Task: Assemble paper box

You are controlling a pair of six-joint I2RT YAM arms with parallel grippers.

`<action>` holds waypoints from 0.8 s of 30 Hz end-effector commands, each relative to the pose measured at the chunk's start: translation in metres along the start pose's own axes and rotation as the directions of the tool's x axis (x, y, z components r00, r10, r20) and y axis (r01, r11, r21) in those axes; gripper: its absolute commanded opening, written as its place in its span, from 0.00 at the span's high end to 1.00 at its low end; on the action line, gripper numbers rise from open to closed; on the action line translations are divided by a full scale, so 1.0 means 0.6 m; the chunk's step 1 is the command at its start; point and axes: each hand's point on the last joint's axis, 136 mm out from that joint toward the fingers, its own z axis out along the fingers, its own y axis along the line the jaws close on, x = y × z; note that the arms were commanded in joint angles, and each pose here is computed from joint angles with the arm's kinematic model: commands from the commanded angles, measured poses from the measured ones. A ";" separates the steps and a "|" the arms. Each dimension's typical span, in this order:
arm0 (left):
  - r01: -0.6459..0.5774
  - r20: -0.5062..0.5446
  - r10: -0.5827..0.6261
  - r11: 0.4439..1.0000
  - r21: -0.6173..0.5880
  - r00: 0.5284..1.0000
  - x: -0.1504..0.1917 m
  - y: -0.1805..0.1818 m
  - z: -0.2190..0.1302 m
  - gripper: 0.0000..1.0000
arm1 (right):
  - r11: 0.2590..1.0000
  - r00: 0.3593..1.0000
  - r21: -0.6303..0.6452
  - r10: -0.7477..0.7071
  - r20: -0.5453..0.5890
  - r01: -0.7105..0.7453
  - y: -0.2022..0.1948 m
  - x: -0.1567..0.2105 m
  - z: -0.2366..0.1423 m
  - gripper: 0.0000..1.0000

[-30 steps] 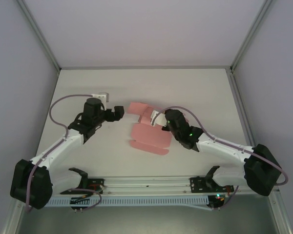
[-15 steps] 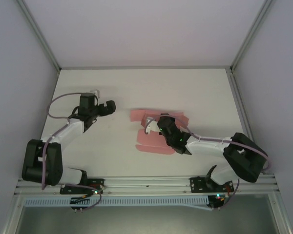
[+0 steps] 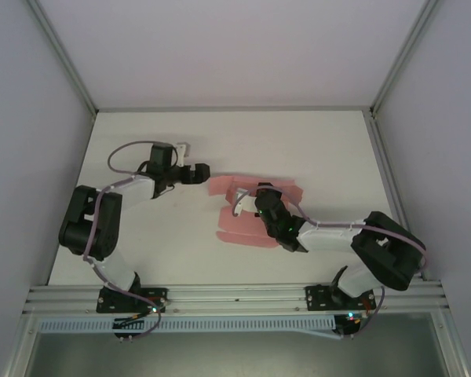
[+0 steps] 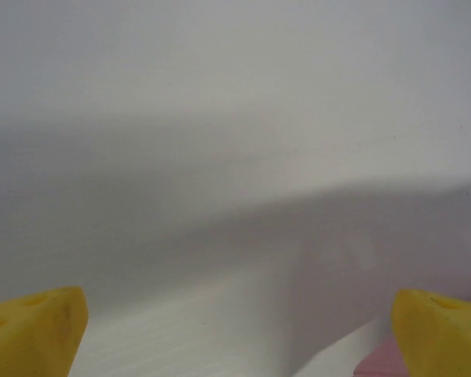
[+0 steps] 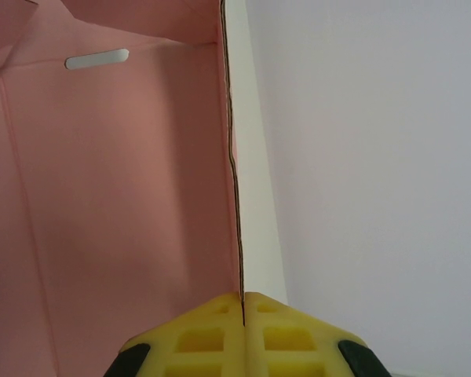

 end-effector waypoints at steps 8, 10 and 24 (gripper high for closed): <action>-0.108 -0.040 0.115 0.981 0.159 0.993 0.057 -0.079 -0.007 0.07 | 0.999 0.999 0.015 0.048 -0.001 -0.048 -0.010 -0.001 -0.007 1.00; -0.150 -0.027 0.158 0.971 0.184 0.987 0.065 -0.099 -0.017 0.09 | 0.999 0.999 0.017 0.049 -0.003 -0.049 -0.011 0.000 -0.008 1.00; -0.259 0.011 0.268 0.918 0.299 0.963 0.094 -0.171 -0.018 0.26 | 0.999 0.999 -0.006 0.052 0.003 -0.052 0.005 0.005 -0.009 1.00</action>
